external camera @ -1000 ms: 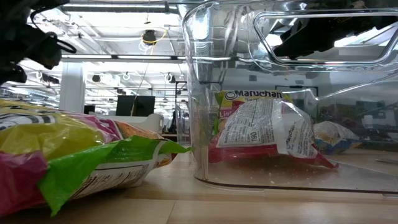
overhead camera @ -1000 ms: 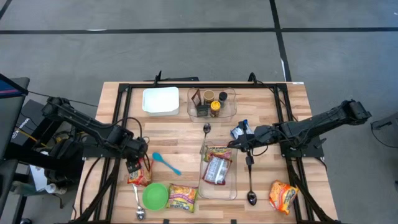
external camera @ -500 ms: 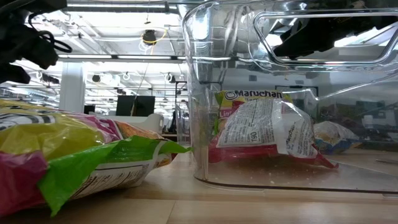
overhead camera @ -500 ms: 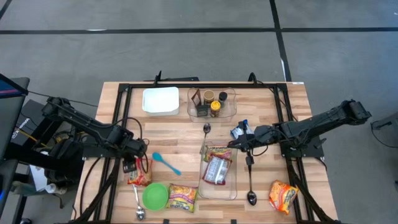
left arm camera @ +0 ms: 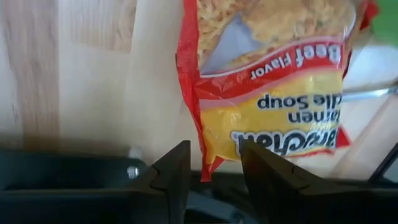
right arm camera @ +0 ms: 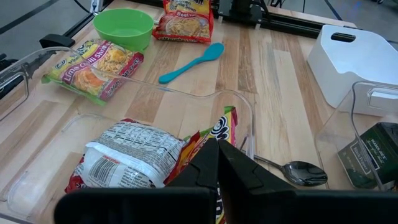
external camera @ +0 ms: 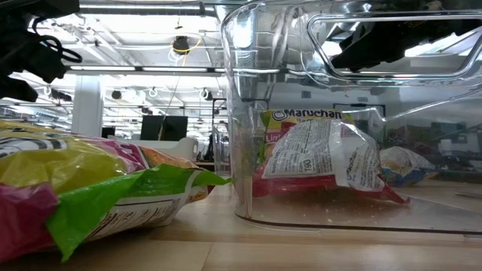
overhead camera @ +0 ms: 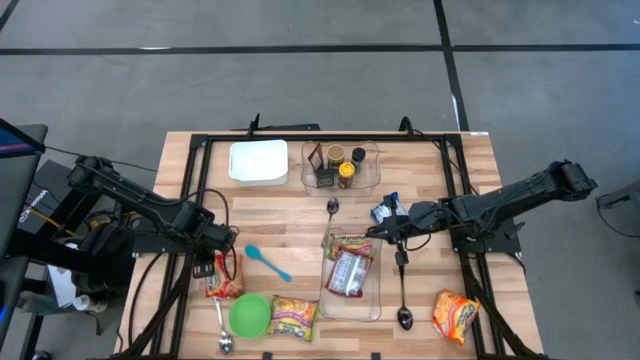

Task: Pick & Place Food Item
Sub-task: Put the left orange noodle pack into the bottom transparent bin

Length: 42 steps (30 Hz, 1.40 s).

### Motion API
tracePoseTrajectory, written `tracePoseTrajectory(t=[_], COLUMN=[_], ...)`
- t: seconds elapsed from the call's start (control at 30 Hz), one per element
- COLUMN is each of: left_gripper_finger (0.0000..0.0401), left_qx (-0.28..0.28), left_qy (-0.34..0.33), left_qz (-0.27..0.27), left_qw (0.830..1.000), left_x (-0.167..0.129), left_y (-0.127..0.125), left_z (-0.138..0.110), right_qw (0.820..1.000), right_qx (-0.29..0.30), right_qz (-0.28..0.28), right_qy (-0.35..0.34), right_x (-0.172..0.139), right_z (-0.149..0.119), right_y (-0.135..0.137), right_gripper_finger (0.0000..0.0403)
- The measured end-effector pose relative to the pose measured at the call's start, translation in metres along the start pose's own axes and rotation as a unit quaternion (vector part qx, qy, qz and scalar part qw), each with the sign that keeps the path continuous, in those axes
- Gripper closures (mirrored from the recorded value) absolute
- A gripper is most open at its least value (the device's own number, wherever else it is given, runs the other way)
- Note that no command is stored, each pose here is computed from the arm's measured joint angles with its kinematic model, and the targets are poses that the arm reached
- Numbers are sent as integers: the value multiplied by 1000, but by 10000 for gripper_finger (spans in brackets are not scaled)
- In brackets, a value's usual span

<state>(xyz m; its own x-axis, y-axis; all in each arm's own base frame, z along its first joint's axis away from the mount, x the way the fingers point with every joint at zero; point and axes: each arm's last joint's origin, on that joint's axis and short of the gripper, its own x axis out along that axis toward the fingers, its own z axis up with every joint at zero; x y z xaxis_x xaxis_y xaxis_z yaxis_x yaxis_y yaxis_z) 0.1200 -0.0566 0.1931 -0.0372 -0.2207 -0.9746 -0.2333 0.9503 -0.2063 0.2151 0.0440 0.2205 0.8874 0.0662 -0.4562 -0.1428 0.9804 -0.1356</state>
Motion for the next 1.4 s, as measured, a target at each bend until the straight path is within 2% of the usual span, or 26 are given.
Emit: tracePoseTrajectory(t=[0.3,0.6,0.8,1.23,1.4], left_gripper_finger=[269,281,283,236,222], left_qx=[-1,-4,-4,-10,24], left_qy=[5,42,44,34,29], left_qz=[2,-42,-43,-51,-54], left_qw=[1000,998,998,998,998], left_x=[0,0,0,4,7], left_y=[1,-2,-2,-2,-1], left_z=[-1,-3,-4,-2,-1], right_qw=[1000,1000,1000,1000,1000], right_qx=[0,-1,-1,0,0], right_qz=[0,0,0,0,0], right_qy=[0,0,0,0,0], right_x=[0,0,0,0,0], right_z=[0,0,0,0,0], right_y=[0,0,0,0,0], right_gripper_finger=[403,403,403,403,403])
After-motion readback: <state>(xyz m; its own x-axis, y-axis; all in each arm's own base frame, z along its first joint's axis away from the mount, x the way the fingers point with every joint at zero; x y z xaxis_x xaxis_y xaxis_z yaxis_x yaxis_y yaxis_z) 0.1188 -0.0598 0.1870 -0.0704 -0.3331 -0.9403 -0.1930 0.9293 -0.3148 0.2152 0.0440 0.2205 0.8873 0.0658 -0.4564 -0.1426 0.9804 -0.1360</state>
